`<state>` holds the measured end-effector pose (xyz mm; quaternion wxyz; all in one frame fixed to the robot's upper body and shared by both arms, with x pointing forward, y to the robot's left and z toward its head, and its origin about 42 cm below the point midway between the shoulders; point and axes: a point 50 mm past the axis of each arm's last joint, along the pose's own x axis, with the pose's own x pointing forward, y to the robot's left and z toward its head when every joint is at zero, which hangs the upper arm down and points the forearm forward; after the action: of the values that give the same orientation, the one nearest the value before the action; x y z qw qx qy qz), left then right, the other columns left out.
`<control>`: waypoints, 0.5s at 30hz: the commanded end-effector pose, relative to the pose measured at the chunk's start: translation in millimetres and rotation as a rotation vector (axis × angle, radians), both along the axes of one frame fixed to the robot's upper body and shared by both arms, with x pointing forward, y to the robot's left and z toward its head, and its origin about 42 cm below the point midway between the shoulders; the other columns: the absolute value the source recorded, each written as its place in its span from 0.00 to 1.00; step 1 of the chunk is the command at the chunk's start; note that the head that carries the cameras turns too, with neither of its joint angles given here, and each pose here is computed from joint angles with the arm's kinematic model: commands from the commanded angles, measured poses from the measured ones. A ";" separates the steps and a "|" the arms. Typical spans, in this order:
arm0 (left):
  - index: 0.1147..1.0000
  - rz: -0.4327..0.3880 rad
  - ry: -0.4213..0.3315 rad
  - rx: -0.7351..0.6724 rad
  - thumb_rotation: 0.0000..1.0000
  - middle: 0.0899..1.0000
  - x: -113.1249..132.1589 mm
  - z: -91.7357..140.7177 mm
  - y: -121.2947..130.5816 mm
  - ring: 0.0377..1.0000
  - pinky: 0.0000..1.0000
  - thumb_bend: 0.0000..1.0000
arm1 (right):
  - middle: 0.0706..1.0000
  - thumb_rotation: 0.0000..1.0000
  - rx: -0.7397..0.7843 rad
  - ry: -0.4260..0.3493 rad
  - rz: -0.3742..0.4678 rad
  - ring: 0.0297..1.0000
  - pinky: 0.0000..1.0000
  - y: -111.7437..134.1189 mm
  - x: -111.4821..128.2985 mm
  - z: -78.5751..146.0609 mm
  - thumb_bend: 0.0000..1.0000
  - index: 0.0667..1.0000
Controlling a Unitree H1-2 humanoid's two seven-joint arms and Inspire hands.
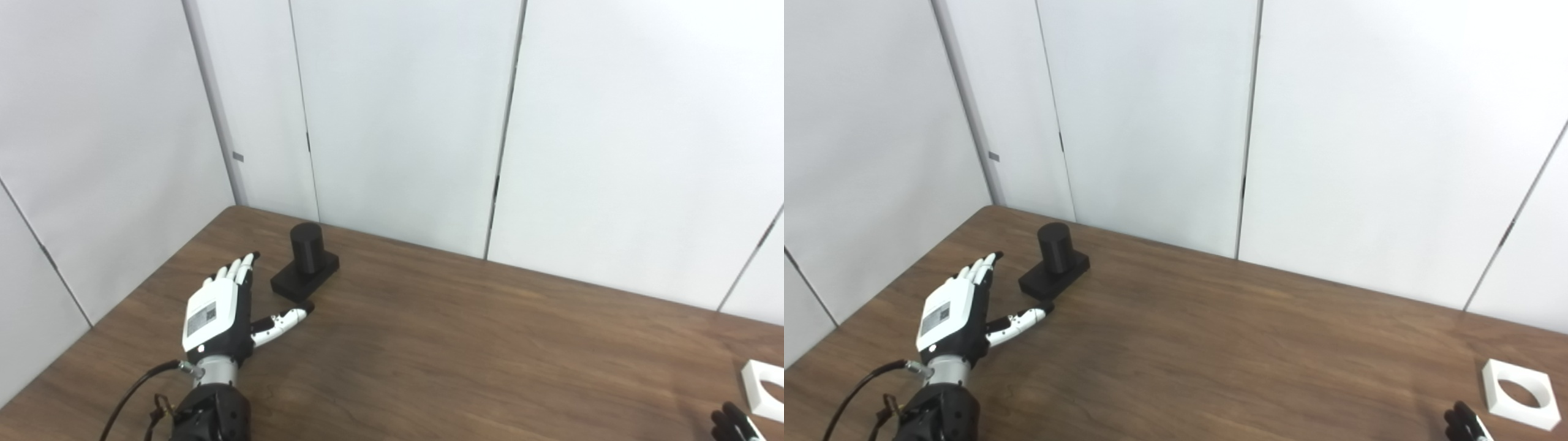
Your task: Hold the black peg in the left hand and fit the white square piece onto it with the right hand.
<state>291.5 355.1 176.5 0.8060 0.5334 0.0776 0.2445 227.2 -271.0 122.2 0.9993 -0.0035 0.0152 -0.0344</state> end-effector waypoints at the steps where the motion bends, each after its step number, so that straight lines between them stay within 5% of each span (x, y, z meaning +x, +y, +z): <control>1: 0.93 0.006 -0.051 0.085 0.70 0.96 13.5 20.7 4.9 0.98 0.99 0.92 | 0.91 0.92 -0.027 0.054 0.010 0.95 1.00 -3.2 -21.5 -10.9 0.81 0.93; 15: 0.88 0.056 -0.004 0.139 0.71 0.94 52.3 16.5 17.5 0.97 1.00 0.93 | 0.92 0.94 -0.014 0.052 0.020 0.96 1.00 -0.9 -25.7 -10.3 0.78 0.95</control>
<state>330.7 366.0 168.4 0.7778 0.5689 0.1122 0.2425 225.3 -271.0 122.0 0.9995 -0.0080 0.0129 -0.0262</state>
